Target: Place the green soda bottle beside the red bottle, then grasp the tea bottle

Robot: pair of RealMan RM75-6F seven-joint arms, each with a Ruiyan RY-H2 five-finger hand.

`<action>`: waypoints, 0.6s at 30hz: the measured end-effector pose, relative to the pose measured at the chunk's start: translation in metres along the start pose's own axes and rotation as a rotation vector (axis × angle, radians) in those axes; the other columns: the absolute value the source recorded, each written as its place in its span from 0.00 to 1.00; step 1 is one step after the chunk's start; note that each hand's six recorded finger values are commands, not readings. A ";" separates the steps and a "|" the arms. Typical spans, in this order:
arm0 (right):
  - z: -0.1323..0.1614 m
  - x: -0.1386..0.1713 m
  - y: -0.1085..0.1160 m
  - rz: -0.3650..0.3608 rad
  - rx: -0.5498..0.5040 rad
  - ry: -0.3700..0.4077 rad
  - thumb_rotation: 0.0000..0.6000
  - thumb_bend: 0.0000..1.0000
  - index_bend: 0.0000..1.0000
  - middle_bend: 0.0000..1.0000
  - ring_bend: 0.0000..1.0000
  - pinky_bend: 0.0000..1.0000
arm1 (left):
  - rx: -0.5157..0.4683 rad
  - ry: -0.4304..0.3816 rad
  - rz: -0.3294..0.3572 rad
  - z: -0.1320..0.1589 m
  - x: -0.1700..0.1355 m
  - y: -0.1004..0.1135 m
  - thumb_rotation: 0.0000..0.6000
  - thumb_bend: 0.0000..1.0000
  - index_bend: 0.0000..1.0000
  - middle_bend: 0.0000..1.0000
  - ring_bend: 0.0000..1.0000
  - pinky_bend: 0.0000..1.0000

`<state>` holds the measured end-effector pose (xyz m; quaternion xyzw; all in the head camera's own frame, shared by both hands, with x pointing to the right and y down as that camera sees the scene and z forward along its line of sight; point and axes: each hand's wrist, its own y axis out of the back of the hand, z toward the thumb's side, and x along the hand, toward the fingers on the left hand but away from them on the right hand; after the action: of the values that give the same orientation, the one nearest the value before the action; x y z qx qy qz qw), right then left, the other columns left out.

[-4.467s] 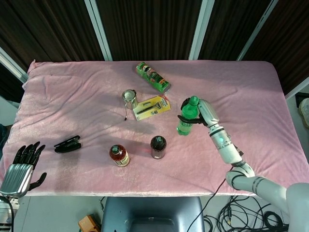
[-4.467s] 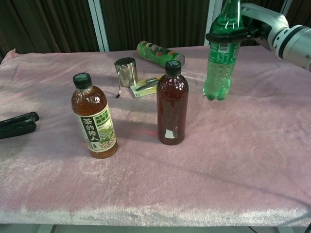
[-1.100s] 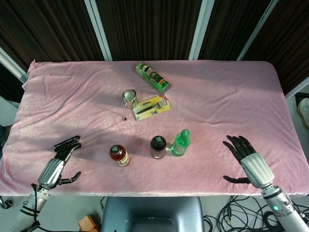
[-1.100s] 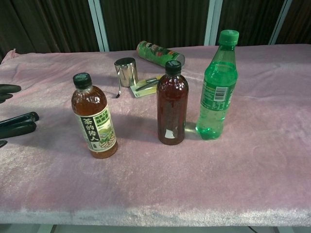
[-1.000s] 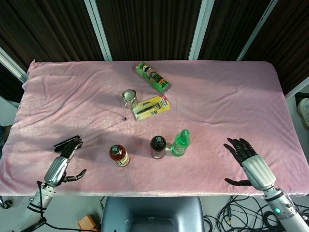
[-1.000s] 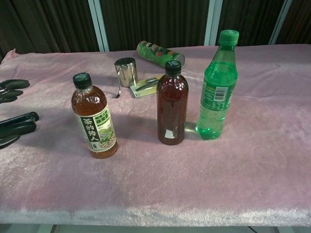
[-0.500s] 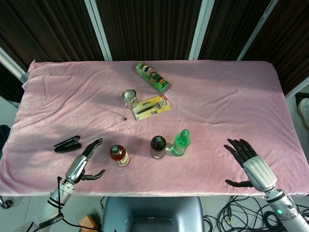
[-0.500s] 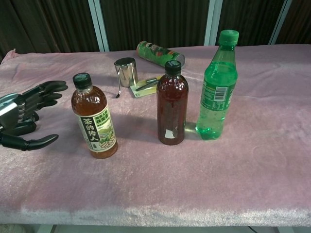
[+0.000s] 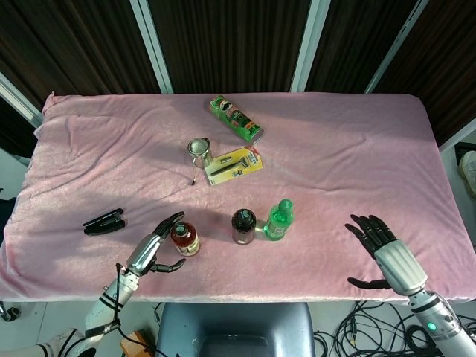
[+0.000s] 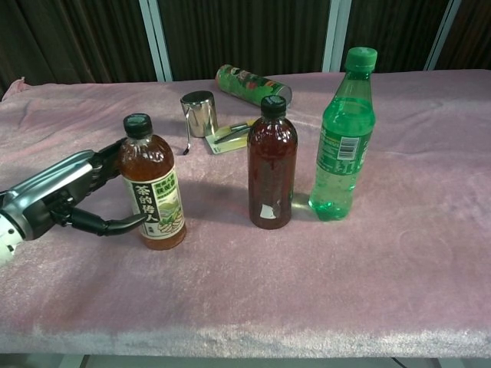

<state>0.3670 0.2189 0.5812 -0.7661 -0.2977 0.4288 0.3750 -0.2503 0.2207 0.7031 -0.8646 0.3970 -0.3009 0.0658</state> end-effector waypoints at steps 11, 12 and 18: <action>-0.001 0.003 0.003 0.003 -0.007 -0.003 1.00 0.11 0.00 0.00 0.00 0.14 | -0.037 0.011 0.020 0.004 0.024 -0.008 1.00 0.29 0.24 0.27 0.14 0.16; -0.001 0.004 0.003 0.005 -0.009 -0.002 1.00 0.11 0.00 0.00 0.00 0.14 | -0.044 0.015 0.030 0.003 0.024 -0.007 1.00 0.29 0.27 0.31 0.16 0.17; -0.002 0.004 0.003 0.013 -0.013 -0.002 1.00 0.11 0.00 0.00 0.00 0.14 | -0.095 0.040 0.096 -0.005 0.027 0.002 1.00 0.38 0.50 0.57 0.36 0.31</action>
<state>0.3708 0.2200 0.5775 -0.7702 -0.2957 0.4299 0.3669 -0.2409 0.2000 0.7197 -0.8405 0.4530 -0.2955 0.0313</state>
